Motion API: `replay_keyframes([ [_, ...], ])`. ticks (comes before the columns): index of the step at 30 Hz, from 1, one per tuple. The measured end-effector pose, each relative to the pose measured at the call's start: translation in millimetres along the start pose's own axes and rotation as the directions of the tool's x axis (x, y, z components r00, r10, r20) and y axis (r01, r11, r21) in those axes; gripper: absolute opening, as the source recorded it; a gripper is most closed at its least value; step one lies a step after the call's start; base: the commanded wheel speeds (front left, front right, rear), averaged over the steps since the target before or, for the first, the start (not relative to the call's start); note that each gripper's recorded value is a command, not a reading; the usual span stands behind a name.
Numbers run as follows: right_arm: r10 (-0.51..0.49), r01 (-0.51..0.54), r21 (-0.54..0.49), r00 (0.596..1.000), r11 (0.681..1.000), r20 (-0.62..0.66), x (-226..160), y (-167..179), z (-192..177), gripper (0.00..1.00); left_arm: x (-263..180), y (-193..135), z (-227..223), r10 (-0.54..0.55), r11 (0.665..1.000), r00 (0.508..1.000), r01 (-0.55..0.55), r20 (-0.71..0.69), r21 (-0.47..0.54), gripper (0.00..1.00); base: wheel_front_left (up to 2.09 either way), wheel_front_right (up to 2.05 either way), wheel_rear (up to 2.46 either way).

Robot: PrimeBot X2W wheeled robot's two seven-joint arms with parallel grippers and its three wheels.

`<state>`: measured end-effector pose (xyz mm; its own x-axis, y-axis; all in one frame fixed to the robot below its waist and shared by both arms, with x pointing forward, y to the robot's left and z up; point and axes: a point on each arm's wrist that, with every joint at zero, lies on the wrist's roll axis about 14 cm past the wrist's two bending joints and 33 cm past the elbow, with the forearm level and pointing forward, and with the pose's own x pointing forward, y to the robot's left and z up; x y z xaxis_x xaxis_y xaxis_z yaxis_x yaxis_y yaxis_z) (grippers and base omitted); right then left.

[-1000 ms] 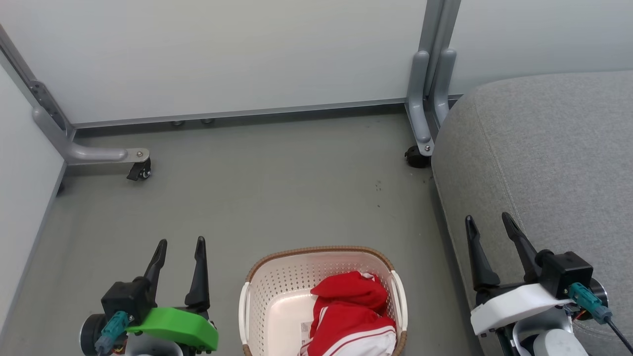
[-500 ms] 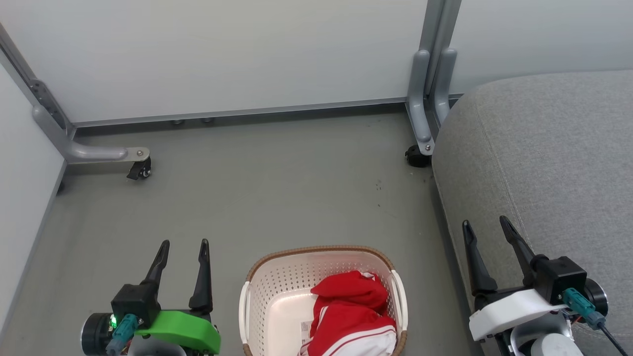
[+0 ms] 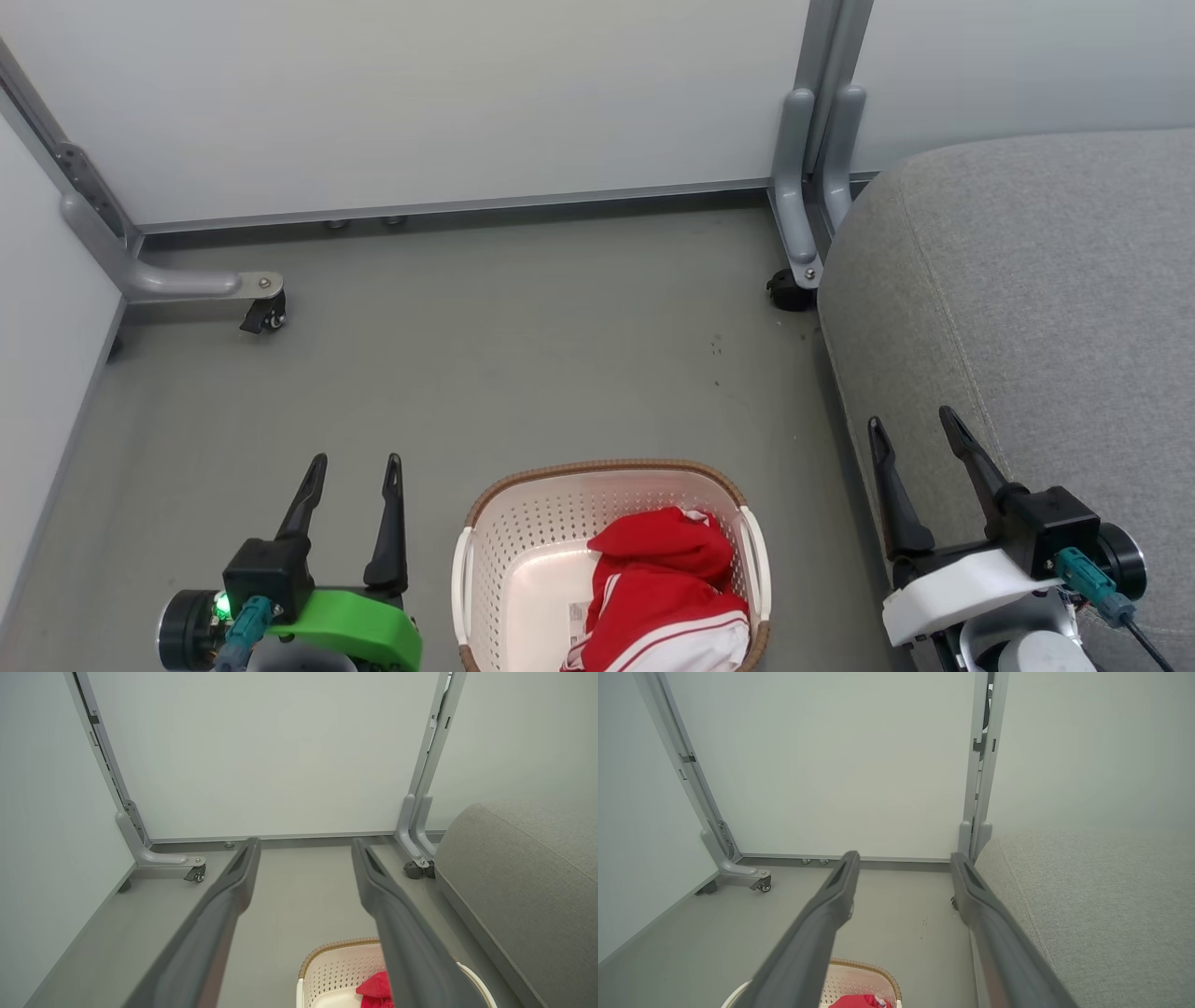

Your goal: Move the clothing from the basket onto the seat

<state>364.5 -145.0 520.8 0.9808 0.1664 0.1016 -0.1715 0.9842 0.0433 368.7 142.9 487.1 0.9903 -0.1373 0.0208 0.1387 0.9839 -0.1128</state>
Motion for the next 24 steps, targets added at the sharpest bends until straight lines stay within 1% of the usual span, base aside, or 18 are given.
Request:
replay_keyframes([
  [9,-0.005,0.005,0.002,1.000,1.000,-0.001,0.8,-1.6,-0.7,1.00,1.0,1.6,-2.7,0.006,1.000,1.000,-0.006,-0.008,-0.003,1.00,0.00,0.00,0.00],
  [12,-0.016,0.015,0.004,1.000,1.000,0.003,2.6,-5.5,0.2,1.00,3.9,-3.6,-7.0,-0.011,1.000,1.000,0.011,-0.021,0.004,1.00,0.00,0.00,0.00],
  [19,-0.038,0.038,-0.005,0.998,0.999,0.043,22.2,-17.1,9.2,1.00,37.7,-44.5,-9.9,-0.153,0.987,0.988,0.154,-0.028,0.039,1.00,0.00,0.00,0.00],
  [22,-0.053,0.054,-0.009,0.997,0.999,0.047,32.1,-24.5,8.6,1.00,54.1,-65.7,-20.0,-0.224,0.973,0.973,0.227,-0.055,0.044,1.00,0.00,0.00,0.00],
  [24,-0.068,0.069,-0.011,0.996,0.998,0.051,42.0,-32.0,5.8,1.00,69.0,-88.0,-35.4,-0.299,0.952,0.950,0.304,-0.095,0.043,1.00,0.00,0.00,0.00],
])
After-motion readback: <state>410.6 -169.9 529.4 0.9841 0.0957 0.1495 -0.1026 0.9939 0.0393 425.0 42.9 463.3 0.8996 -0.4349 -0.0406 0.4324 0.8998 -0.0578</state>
